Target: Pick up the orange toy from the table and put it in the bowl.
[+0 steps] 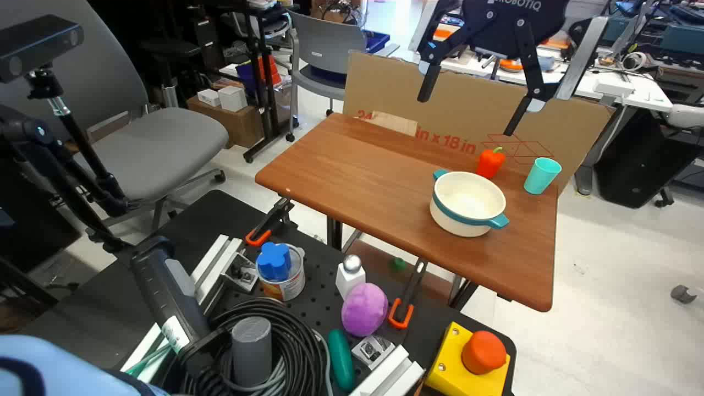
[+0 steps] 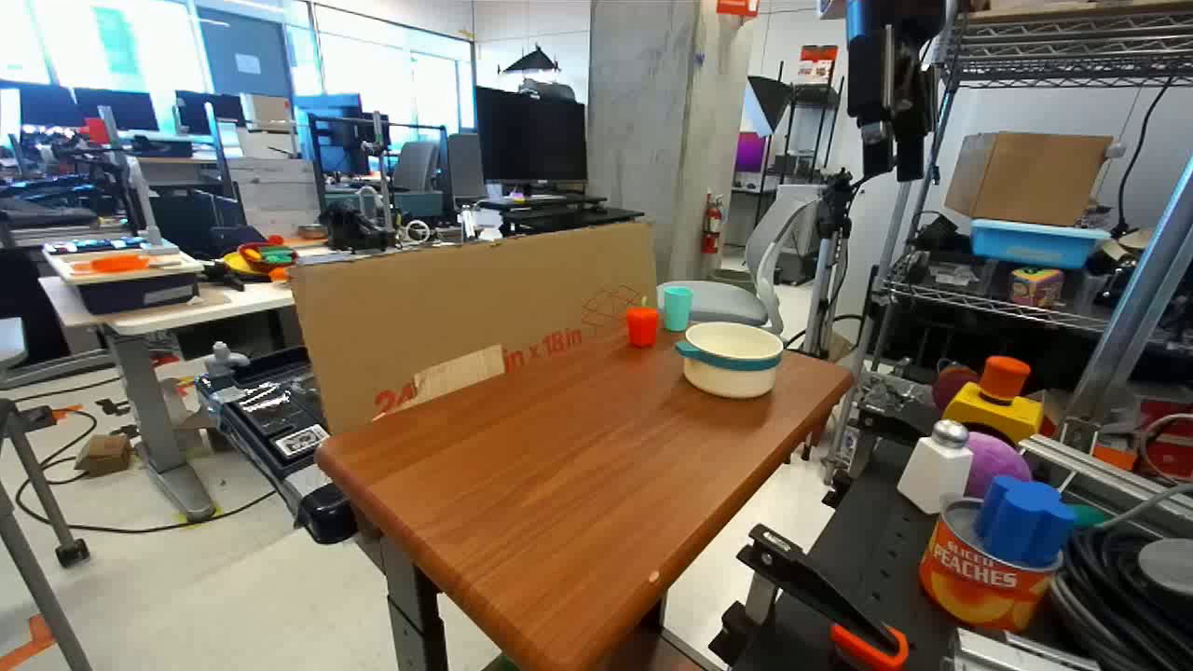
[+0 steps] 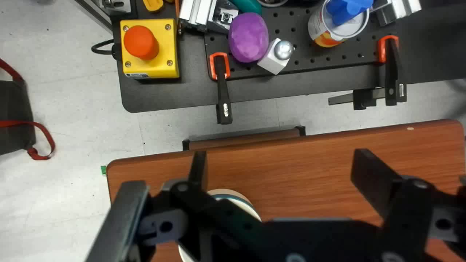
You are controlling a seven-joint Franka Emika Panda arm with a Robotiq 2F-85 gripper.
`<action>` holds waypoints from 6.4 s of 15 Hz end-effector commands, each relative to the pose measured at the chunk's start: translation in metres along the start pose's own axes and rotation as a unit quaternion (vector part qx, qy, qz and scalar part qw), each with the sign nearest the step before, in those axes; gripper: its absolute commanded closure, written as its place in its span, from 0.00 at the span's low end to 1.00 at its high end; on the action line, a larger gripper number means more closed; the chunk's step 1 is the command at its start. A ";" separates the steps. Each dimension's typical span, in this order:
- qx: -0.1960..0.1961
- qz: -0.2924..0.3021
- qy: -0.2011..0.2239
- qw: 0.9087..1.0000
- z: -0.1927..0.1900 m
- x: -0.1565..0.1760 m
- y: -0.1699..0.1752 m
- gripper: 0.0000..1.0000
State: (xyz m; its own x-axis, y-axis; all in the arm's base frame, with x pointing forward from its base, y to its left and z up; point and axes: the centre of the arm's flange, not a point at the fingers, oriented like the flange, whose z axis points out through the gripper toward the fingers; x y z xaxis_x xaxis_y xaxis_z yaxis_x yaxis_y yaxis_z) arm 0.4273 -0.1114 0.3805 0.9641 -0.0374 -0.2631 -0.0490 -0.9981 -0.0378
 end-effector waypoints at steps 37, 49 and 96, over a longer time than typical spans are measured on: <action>-0.024 0.179 0.076 0.981 -0.006 0.313 0.056 0.00; -0.073 0.202 0.056 0.975 0.102 0.362 0.040 0.00; -0.103 0.093 -0.009 0.990 0.161 0.210 0.022 0.79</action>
State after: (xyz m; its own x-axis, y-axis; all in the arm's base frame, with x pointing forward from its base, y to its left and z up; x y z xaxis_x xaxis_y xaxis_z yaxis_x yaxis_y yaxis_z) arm 0.5853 -0.1291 0.1753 0.9250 -0.2483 -0.2877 -0.1961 -0.9603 0.1985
